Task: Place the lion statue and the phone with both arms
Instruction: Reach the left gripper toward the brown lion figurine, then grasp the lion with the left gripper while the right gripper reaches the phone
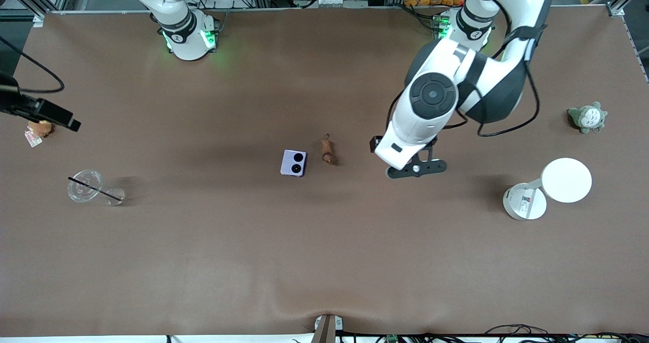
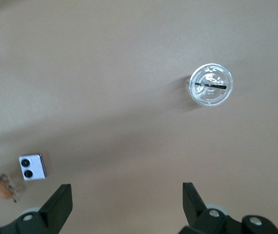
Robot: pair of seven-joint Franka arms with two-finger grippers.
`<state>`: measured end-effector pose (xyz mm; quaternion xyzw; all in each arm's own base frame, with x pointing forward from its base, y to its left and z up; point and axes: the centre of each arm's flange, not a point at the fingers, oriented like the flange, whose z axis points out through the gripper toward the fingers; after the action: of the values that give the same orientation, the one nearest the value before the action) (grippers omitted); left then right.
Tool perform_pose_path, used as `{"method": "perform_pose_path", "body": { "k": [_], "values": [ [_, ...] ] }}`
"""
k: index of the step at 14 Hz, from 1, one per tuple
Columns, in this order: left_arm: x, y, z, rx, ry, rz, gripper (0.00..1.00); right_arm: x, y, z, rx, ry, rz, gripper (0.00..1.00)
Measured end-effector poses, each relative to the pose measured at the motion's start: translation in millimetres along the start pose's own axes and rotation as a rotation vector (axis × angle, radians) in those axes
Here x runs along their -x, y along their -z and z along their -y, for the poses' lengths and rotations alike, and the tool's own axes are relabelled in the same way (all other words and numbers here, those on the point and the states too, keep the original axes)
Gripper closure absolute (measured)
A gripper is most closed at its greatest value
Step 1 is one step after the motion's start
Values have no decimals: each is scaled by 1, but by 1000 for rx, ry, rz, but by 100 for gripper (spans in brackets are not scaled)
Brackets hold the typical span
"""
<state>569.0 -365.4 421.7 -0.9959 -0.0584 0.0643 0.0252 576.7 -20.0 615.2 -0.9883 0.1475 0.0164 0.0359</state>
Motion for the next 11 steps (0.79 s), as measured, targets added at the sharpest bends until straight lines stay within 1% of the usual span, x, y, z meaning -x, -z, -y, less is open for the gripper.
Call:
{"method": "perform_pose_path", "body": {
  "k": [2,4,7,11],
  "values": [
    [-3,-25,-19,16,48,-9,0,-9,-9,15,-5,-46,-15,0],
    [1,-58,-47,34,103,-12,0,-13,-19,32,-7,-79,-18,0],
    [12,-99,-81,50,155,-22,0,-14,-37,56,2,-80,5,0],
    [35,-126,-122,96,194,-55,0,-21,-53,68,9,-74,21,0]
  ]
}}
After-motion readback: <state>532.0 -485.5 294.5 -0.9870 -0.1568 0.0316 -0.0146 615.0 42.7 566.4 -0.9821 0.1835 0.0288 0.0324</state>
